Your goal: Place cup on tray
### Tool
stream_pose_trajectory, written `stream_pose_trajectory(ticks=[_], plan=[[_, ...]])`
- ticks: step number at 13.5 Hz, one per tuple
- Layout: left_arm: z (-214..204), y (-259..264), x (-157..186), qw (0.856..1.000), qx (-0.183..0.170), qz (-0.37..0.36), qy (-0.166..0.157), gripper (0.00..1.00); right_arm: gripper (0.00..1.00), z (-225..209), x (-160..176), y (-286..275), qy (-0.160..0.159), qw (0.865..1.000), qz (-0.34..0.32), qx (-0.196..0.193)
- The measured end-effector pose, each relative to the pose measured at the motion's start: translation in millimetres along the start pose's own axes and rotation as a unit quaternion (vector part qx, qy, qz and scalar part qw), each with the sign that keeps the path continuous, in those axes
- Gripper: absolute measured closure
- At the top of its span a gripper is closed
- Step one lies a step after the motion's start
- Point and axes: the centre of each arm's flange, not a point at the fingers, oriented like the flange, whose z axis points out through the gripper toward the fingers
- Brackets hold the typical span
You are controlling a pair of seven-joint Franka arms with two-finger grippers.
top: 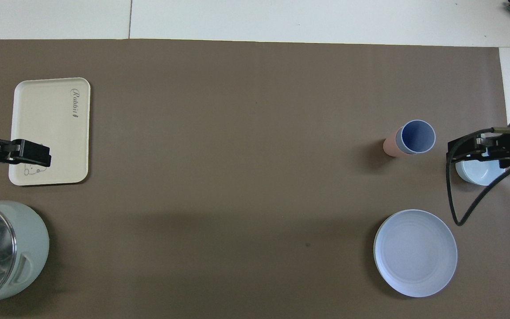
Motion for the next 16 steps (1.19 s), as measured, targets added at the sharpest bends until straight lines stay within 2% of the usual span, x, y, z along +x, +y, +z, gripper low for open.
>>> stream_pose_trajectory(ticks=[3, 6, 8, 13, 16], plan=[[1, 1, -1, 1.0, 0.0, 0.001, -0.002, 0.0, 0.0, -1, -1, 1, -0.001, 1.0, 0.001, 0.0], [-9, 2, -2, 0.999, -0.033, -0.005, 0.009, 0.0, 0.0, 0, -1, 6, -0.003, 1.0, 0.005, 0.0], [-21, -4, -5, 0.999, -0.039, -0.01, 0.012, 0.0, 0.0, 0, -4, 5, -0.01, 1.0, 0.004, -0.001], [-24, -5, -7, 1.0, -0.029, 0.006, 0.003, 0.0, 0.0, -16, -15, 8, 0.005, 1.0, 0.006, 0.001], [-27, -12, -7, 1.0, -0.006, 0.012, 0.004, 0.0, 0.0, -16, -14, 11, 0.005, 1.0, 0.008, 0.001]])
